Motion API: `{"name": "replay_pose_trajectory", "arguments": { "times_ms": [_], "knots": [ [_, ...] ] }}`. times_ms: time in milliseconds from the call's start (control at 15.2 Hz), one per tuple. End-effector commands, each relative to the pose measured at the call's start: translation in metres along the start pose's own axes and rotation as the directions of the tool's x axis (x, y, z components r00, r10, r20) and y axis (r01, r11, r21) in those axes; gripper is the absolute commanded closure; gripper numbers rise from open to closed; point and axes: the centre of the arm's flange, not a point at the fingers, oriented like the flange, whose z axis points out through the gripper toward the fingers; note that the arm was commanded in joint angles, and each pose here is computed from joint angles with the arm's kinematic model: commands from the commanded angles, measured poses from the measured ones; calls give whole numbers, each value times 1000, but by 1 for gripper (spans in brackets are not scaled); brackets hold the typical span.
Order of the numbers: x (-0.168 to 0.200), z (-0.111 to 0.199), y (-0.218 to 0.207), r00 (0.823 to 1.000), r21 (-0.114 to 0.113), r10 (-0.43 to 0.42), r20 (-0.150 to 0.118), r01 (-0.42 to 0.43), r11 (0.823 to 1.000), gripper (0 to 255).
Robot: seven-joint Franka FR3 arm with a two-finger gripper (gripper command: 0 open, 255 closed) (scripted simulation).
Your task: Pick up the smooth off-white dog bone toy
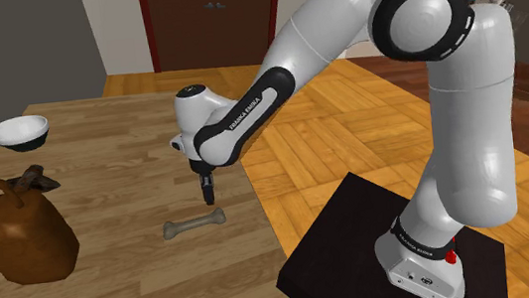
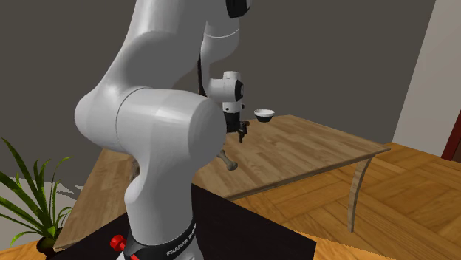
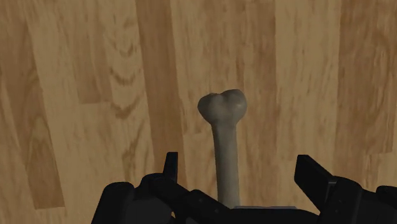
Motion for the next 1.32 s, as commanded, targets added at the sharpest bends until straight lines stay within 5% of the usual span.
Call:
{"name": "replay_pose_trajectory", "arguments": {
  "times_ms": [0, 396, 990, 1056, 1254],
  "knots": [
    [16, 20, -3, 999, 3, -38, -1, 38, 999, 0],
    [64, 73, -14, 990, 12, -139, -5, 139, 990, 0],
    [66, 113, -14, 990, 12, -139, -5, 139, 990, 0],
    [64, 113, -14, 990, 12, -139, -5, 139, 990, 255],
    [64, 113, -14, 990, 12, -139, -5, 139, 990, 255]
  ]
}}
